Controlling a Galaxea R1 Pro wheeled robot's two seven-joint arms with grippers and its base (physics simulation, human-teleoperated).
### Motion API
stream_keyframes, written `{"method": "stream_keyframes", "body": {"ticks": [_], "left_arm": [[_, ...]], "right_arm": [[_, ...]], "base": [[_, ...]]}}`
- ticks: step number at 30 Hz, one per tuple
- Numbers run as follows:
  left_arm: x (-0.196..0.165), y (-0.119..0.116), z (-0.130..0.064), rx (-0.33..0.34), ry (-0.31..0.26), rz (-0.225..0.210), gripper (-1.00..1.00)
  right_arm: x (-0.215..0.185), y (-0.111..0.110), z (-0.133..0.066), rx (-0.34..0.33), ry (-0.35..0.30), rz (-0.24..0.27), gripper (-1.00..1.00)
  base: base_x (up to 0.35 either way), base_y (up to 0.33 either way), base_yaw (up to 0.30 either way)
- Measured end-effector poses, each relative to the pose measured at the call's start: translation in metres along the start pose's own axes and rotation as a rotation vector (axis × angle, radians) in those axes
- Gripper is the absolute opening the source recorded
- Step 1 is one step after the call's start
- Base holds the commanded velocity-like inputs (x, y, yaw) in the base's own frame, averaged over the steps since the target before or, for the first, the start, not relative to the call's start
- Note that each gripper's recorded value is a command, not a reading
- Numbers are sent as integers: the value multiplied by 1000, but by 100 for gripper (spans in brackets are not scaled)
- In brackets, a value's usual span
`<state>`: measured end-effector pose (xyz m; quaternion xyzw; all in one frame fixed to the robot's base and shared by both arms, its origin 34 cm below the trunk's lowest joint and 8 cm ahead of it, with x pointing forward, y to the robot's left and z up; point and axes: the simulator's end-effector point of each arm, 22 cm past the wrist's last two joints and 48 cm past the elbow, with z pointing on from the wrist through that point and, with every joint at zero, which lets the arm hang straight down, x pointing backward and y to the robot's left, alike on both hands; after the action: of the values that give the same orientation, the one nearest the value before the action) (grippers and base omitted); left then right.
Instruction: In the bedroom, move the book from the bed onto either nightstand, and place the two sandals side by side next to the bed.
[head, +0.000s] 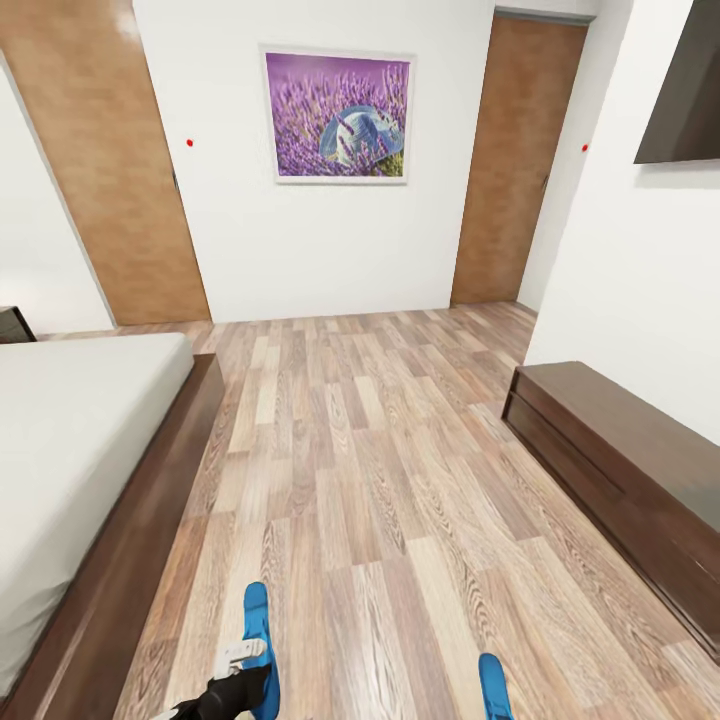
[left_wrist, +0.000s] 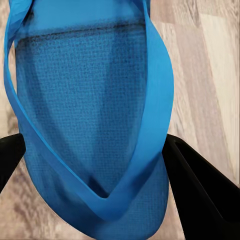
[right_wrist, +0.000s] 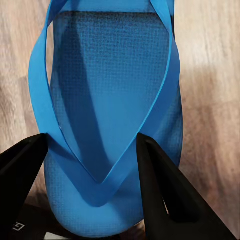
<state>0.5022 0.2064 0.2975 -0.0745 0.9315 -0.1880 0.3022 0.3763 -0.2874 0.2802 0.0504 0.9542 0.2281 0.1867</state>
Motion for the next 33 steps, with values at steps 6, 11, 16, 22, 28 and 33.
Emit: {"method": "stream_keyframes", "body": {"ticks": [6,11,16,22,28,33], "left_arm": [[21,-11,3,-15,34,-11,-100],[32,-11,3,-41,52,8,-100],[39,-12,3,-38,79,79,-100],[41,-13,3,-35,83,88,-100],[41,-12,2,-36,83,87,-100],[41,-12,2,-36,83,87,-100]], "right_arm": [[43,-12,-1,46,82,51,-100],[53,-53,-7,232,99,57,-100],[45,-57,-8,244,62,40,-100],[42,-15,-3,44,53,44,-100],[42,-9,-3,18,51,44,-100],[42,-9,-2,17,51,41,-100]], "base": [[0,0,0],[0,0,0],[0,0,0],[0,0,0],[0,0,0],[3,0,0]]}}
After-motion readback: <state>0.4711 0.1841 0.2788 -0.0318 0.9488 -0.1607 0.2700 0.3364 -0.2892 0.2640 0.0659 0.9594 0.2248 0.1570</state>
